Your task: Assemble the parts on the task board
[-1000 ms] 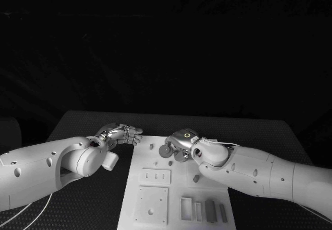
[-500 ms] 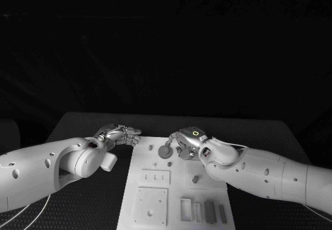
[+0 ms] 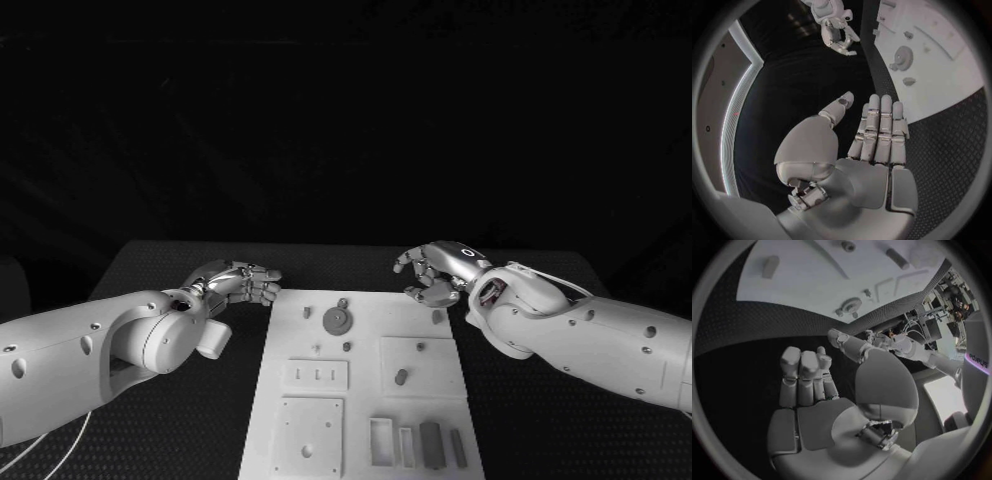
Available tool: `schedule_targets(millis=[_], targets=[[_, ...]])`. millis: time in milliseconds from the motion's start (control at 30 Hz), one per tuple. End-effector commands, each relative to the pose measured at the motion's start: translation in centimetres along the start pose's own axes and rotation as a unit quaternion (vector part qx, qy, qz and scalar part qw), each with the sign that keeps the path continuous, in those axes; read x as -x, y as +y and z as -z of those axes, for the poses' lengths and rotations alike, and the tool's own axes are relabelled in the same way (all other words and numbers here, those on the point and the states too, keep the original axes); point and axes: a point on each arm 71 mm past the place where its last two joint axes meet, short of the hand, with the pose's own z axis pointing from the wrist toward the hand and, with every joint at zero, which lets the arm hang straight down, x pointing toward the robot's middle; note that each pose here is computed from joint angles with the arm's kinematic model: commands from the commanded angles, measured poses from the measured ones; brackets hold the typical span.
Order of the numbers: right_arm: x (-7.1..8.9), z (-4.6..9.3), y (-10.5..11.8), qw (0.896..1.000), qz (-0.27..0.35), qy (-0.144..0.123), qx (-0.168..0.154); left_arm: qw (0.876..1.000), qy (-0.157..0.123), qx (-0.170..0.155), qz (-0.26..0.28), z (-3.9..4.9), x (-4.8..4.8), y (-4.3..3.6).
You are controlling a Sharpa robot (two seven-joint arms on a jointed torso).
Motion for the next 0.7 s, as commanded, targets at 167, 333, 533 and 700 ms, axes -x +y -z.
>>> schedule_targets(millis=[167,333,533,700], targets=[[-0.3,1.4,-3.4,0.995,-0.053,0.081,-0.011,1.000,0.004,-0.010,-0.003,-0.19,0.22,-0.15],[-0.1,1.8,-5.3,0.994,-0.048,0.093,-0.030,1.000,0.005,-0.011,-0.003,-0.26,0.51,-0.11],[-0.6,2.3,-6.6,0.993,-0.027,0.105,-0.039,1.000,0.011,-0.013,-0.002,-0.29,0.50,-0.12],[-1.4,2.3,-7.4,0.993,-0.027,0.103,-0.052,1.000,0.009,-0.011,-0.003,-0.30,0.41,-0.10]])
